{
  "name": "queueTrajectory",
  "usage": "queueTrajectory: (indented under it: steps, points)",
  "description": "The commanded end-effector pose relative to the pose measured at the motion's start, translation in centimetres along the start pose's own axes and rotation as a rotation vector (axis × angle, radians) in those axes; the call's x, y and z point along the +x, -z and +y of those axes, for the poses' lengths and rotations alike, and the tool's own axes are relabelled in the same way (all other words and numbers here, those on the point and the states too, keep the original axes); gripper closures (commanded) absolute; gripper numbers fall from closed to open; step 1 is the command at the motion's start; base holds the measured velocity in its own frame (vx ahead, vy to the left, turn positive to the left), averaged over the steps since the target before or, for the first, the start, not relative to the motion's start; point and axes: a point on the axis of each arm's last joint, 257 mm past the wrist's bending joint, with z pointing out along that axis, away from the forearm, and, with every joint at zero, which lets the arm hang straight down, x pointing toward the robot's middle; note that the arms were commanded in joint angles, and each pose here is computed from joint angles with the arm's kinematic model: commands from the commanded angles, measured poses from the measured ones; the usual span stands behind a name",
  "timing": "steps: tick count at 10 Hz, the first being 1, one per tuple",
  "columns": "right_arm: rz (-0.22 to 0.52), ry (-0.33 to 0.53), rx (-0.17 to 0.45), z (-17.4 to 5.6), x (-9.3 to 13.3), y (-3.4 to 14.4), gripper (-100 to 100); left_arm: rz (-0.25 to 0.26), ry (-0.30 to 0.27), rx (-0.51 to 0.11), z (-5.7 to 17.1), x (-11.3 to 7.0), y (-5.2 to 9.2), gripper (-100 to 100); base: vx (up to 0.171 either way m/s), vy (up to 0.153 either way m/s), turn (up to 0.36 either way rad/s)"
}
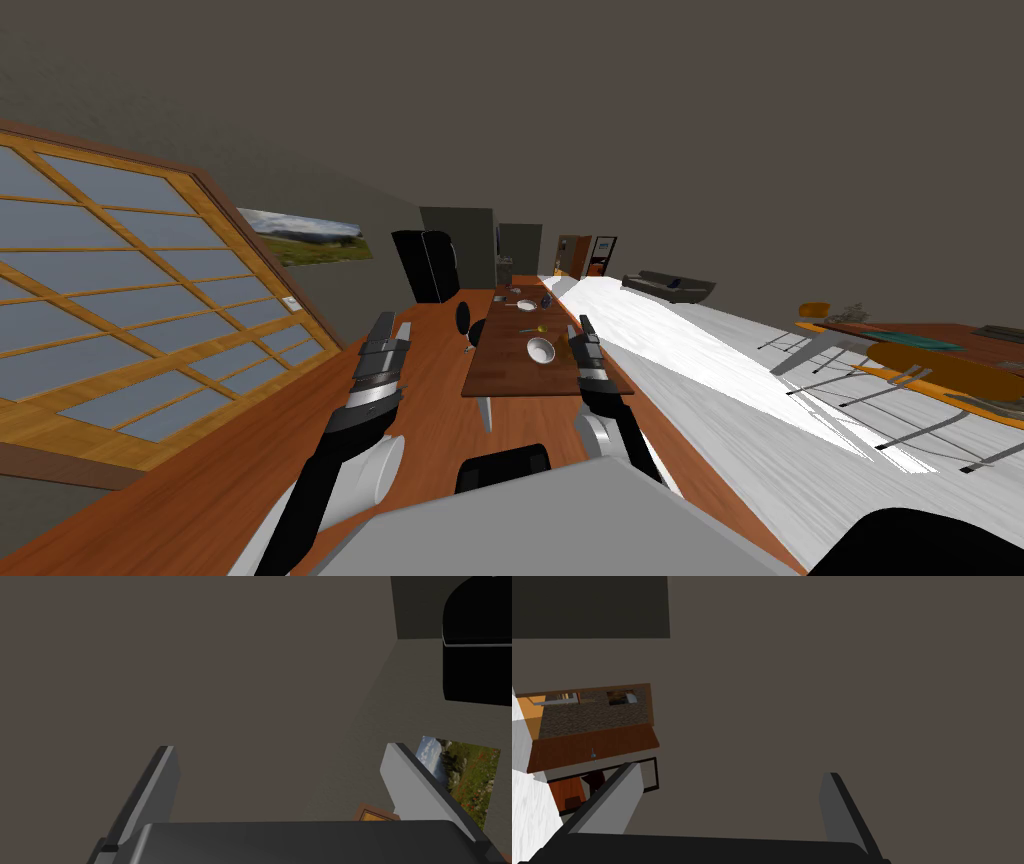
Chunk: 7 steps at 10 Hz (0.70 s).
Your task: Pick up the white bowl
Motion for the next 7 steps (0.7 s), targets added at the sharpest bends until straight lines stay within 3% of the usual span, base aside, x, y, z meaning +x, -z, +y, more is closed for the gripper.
queueTrajectory:
  steps: [1, 7]
  points:
    - [0.037, 0.037, 0.001, -0.2, 0.8, -0.1, -100, 0.000, 0.000, 0.000, 0.0, 0.0, 0.0, 0, -0.012, -0.028, -0.005]
    - [0.207, 0.230, -0.005, -2.1, 5.4, -0.4, -100, 0.000, 0.000, 0.000, 0.0, 0.0, 0.0, 0, -0.029, -0.074, -0.005]
